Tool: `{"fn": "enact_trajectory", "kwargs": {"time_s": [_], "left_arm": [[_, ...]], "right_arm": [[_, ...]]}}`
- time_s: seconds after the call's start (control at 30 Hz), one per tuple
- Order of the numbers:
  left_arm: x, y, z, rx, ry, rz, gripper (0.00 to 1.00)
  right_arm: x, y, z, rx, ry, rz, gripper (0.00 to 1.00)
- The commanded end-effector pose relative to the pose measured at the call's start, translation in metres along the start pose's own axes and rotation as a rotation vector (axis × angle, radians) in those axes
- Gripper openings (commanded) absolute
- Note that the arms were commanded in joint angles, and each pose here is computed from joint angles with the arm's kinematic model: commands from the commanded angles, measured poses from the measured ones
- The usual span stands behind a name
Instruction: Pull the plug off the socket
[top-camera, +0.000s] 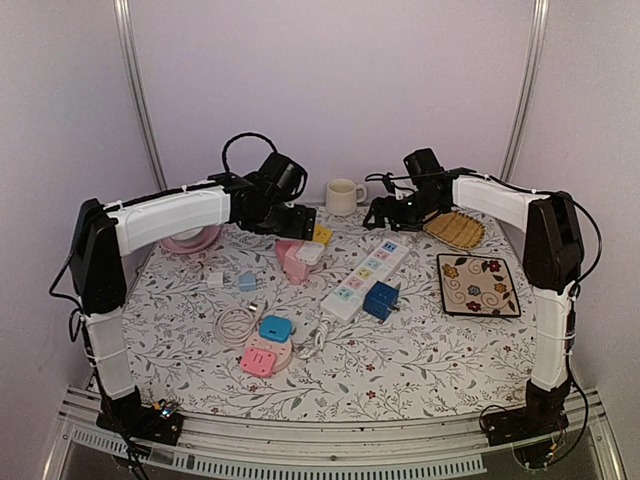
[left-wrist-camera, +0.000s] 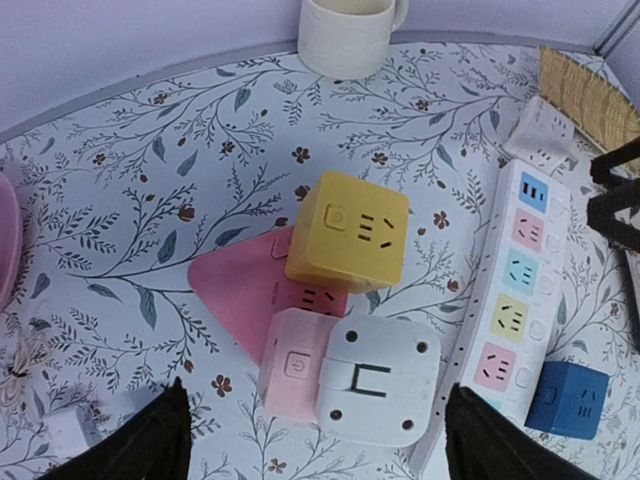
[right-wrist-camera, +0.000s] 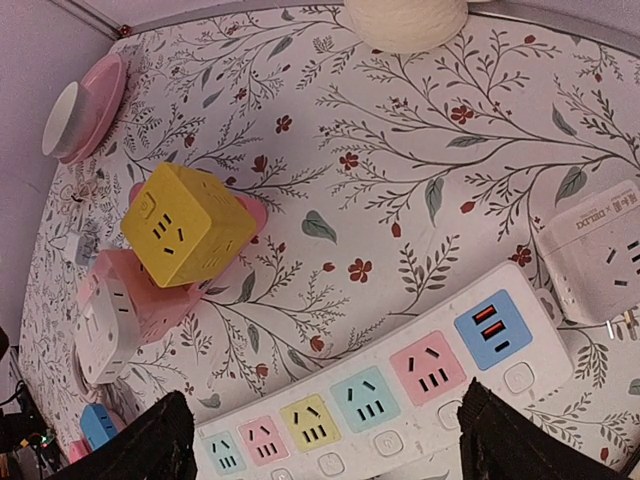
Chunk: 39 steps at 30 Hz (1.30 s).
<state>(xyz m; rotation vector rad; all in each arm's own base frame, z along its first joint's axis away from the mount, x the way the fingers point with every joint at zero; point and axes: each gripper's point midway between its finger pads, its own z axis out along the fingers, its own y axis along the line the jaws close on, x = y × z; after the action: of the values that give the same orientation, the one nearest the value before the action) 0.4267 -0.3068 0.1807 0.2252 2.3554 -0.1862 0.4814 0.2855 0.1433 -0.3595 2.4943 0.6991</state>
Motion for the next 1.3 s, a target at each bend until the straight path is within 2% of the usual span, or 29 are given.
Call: {"fn": "enact_trajectory", "kwargs": {"time_s": [0.0, 0.23, 0.63, 0.87, 1.03, 1.27], "left_arm": [[0.022, -0.027, 0.011, -0.01, 0.095, 0.148, 0.88], [0.041, -0.06, 0.017, -0.032, 0.149, 0.264, 0.87], [0.063, -0.047, 0.038, -0.201, 0.196, 0.316, 0.87], [0.058, -0.035, 0.047, -0.304, 0.173, 0.35, 0.83], [0.055, -0.032, 0.052, -0.34, 0.165, 0.382, 0.78], [0.046, -0.032, 0.048, -0.342, 0.145, 0.388, 0.61]], "right_arm": [[-0.008, 0.003, -0.009, -0.011, -0.018, 0.004, 0.95], [-0.004, 0.002, -0.009, -0.005, -0.01, 0.008, 0.95], [0.003, -0.002, -0.011, 0.01, -0.002, 0.007, 0.96], [0.006, -0.002, -0.012, 0.013, 0.0, 0.007, 0.96], [0.007, -0.003, -0.012, 0.017, 0.001, 0.012, 0.96], [0.008, -0.004, -0.012, 0.022, 0.001, 0.016, 0.96]]}}
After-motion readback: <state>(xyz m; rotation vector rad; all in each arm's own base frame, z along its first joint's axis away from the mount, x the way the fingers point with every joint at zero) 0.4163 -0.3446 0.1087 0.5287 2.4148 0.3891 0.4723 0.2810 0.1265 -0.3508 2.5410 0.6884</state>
